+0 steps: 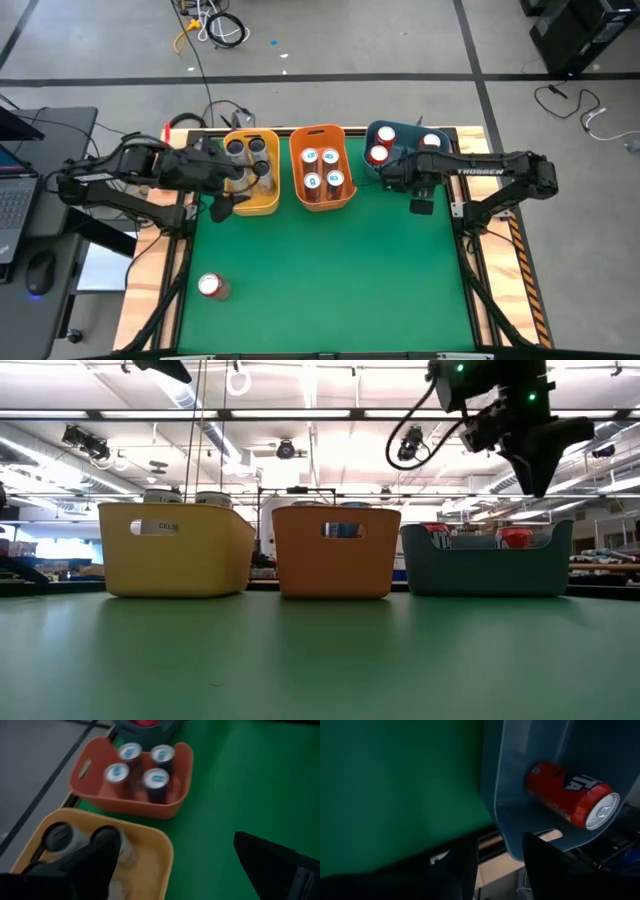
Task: Sort soda cans
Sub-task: Adjust the blue bin
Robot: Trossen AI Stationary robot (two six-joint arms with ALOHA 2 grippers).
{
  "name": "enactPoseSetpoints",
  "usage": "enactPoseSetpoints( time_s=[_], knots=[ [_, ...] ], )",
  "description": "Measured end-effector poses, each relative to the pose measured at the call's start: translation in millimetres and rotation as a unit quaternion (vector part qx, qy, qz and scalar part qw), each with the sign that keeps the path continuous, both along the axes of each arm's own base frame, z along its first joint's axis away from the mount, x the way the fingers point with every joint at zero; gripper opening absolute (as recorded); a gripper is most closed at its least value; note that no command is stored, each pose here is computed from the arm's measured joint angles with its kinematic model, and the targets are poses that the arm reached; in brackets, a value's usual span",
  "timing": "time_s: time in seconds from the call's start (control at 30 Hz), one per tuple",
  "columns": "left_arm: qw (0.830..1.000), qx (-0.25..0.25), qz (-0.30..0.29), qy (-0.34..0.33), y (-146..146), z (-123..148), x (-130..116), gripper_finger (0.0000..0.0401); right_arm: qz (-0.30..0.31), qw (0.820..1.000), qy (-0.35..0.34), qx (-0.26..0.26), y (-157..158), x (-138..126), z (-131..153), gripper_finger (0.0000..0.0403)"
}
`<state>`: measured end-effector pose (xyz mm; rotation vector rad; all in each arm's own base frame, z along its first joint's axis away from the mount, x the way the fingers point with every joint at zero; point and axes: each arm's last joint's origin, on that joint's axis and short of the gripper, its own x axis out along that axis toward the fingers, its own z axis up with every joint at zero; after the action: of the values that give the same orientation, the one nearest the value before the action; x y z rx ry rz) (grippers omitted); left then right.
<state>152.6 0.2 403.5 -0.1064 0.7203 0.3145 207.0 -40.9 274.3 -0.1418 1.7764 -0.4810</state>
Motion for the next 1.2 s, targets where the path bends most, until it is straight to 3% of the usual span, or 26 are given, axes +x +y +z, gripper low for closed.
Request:
enactPoseSetpoints(
  time_s=[0.17, 0.5, 0.67, 0.9, 1.2],
  knots=[
    [0.999, 0.014, -0.037, -0.011, -4, -11, -4, 0.0394, 0.005, 0.999, 0.027, 0.027, -18, -6, -5, 0.0161],
    [0.998, 0.036, -0.055, 0.007, -5, -41, 1, 0.0394, -0.002, 0.992, 0.099, 0.076, -31, -26, -34, 0.0187],
    [0.998, 0.038, -0.057, 0.013, -5, -51, 5, 0.0394, -0.015, 0.990, 0.114, 0.080, -35, -33, -46, 0.0141],
    [0.998, 0.041, -0.052, 0.003, -5, -50, 6, 0.0394, 0.004, 0.992, 0.093, 0.090, -37, -30, -52, 0.0013],
    [0.998, 0.041, -0.052, 0.004, -5, -50, 6, 0.0394, -0.010, 0.989, 0.024, 0.147, -31, -20, -55, 0.0006]
  ],
)
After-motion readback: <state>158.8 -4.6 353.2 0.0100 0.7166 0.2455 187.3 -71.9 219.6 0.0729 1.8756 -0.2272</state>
